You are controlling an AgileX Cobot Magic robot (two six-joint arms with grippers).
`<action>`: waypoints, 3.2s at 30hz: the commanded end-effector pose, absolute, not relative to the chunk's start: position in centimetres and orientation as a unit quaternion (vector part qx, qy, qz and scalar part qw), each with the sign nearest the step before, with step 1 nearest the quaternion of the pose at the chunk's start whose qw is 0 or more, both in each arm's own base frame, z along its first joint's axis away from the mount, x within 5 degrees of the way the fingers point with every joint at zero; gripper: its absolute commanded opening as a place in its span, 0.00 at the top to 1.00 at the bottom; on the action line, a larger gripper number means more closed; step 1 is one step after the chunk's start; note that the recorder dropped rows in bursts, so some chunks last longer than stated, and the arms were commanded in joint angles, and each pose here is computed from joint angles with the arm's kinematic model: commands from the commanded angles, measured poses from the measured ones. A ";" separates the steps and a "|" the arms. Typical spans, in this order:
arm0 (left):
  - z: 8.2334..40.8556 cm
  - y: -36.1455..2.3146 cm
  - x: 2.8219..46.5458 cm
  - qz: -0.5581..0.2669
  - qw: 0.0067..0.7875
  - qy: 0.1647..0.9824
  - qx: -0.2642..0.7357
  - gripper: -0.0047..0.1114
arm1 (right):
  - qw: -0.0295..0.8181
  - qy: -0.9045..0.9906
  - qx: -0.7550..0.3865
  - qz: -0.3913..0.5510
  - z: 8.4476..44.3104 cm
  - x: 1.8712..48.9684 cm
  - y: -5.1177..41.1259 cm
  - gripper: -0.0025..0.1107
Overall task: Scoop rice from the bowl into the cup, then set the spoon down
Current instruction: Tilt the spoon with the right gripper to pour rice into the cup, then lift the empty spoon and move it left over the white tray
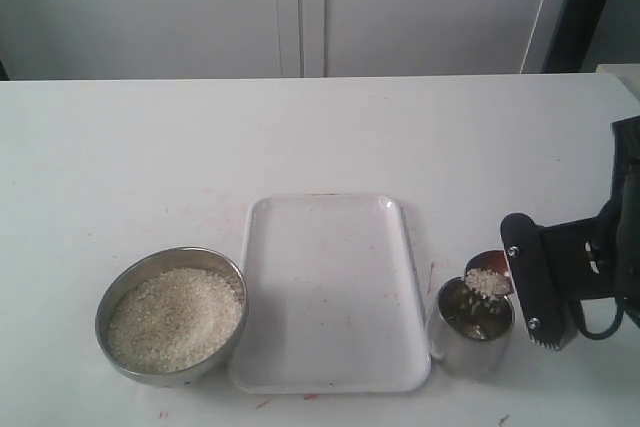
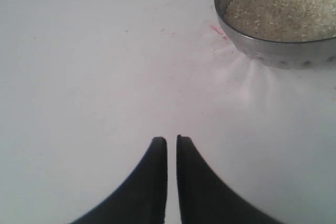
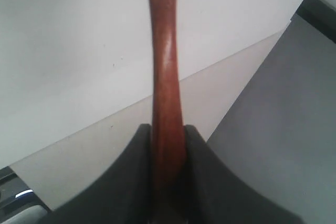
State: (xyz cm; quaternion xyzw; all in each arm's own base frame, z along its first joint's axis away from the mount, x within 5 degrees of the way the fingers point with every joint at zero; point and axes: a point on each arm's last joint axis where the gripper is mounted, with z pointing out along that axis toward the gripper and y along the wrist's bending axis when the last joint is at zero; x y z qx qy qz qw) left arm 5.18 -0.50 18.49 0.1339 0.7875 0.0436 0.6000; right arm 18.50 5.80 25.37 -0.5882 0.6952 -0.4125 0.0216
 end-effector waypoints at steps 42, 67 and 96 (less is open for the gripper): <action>17.8 -0.5 5.1 0.036 0.577 0.804 0.136 0.84 | -0.022 0.592 -0.653 -0.472 25.8 19.5 5.8 0.98; 17.8 -0.5 5.1 0.036 0.577 0.804 0.136 0.84 | -0.008 0.552 -0.668 -0.499 26.2 19.6 6.7 0.98; 17.8 -0.5 5.1 0.036 0.577 0.804 0.136 0.84 | 0.084 0.682 -0.559 -0.463 25.7 19.0 7.4 0.98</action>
